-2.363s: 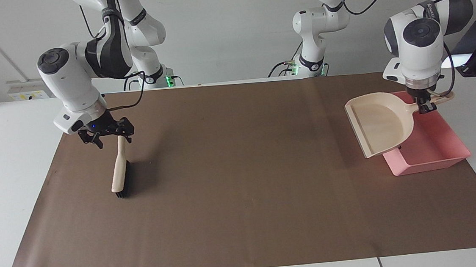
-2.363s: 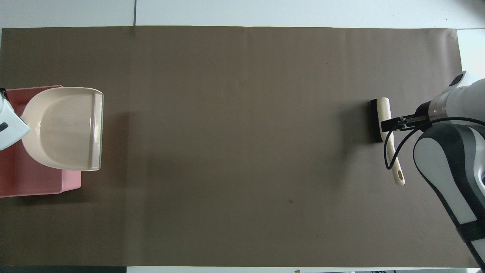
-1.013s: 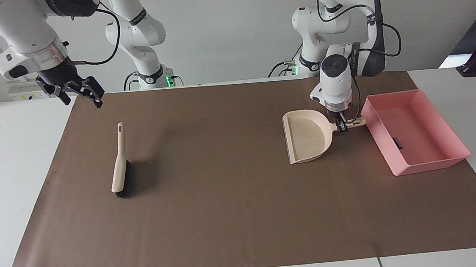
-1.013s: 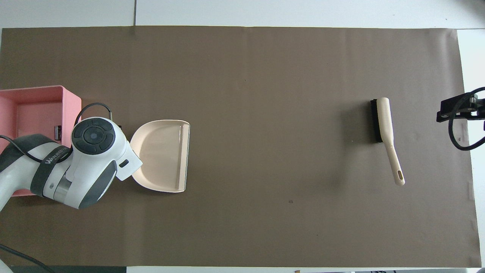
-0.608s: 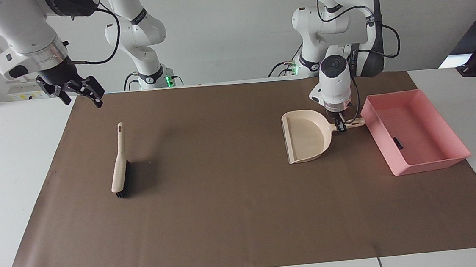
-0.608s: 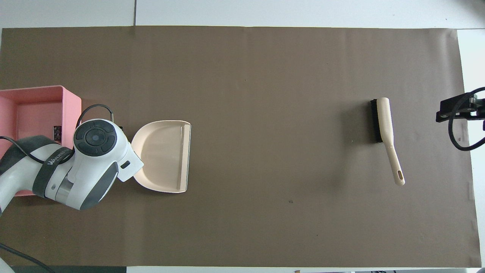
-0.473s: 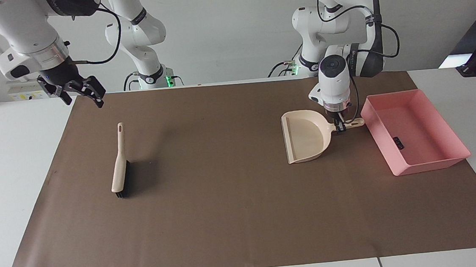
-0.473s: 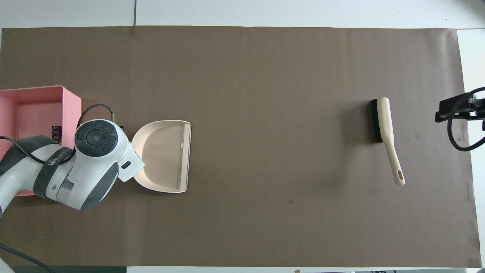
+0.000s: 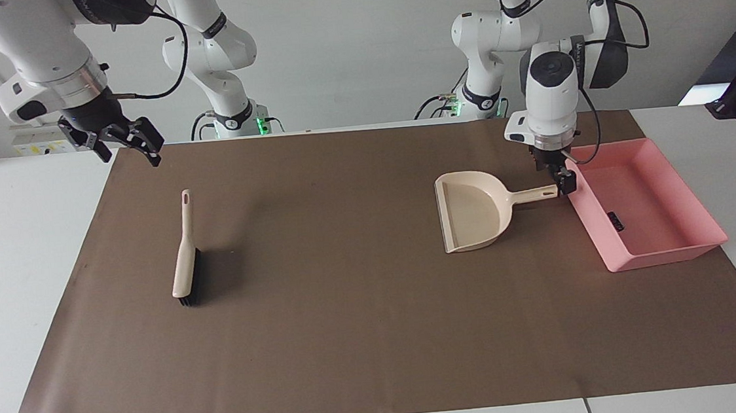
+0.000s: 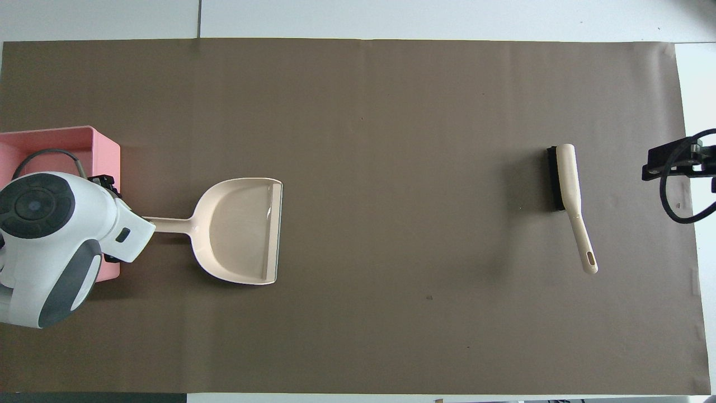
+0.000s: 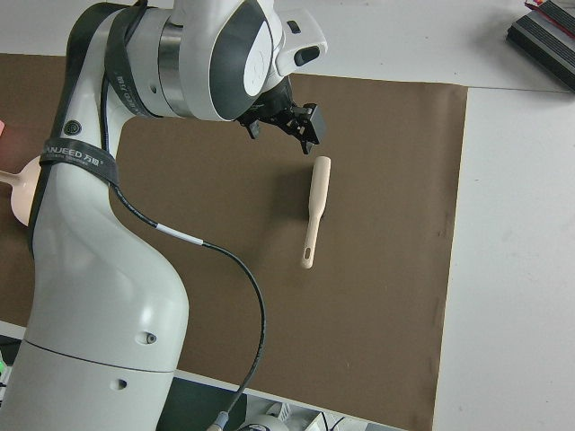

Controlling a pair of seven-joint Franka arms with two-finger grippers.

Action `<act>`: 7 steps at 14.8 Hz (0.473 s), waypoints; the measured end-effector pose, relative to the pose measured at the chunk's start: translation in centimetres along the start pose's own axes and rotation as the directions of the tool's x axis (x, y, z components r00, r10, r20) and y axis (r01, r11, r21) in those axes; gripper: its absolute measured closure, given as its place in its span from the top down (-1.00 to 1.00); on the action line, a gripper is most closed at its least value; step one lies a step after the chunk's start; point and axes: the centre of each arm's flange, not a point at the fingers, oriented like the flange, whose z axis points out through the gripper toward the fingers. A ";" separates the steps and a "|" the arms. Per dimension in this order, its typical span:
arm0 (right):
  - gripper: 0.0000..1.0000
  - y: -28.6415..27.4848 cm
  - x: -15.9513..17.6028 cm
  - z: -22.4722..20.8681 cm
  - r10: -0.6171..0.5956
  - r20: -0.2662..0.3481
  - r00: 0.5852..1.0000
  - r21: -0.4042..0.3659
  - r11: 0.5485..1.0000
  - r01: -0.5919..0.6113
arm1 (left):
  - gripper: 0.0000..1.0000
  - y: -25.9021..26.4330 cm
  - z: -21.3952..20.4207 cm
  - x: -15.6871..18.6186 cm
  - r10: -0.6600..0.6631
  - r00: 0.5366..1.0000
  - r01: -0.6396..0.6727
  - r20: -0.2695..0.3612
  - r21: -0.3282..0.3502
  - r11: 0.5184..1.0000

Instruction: Clean e-waste and dump in bin

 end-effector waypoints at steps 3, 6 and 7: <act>1.00 -0.1 0.0 0.0 -0.002 0.000 1.000 0.000 1.000 0.002 | 0.95 -0.8 0.6 -4.7 -0.275 0.961 0.272 -0.028 -0.074 0.959; 1.00 -0.2 0.0 0.0 -0.004 0.000 1.000 0.000 1.000 0.004 | 0.95 -1.0 0.7 -5.2 -0.520 0.854 0.514 -0.028 -0.110 0.850; 1.00 -0.2 0.0 0.0 -0.004 0.000 1.000 0.000 1.000 0.004 | 0.95 -1.1 0.4 -5.0 -0.600 0.800 0.593 -0.028 -0.120 0.796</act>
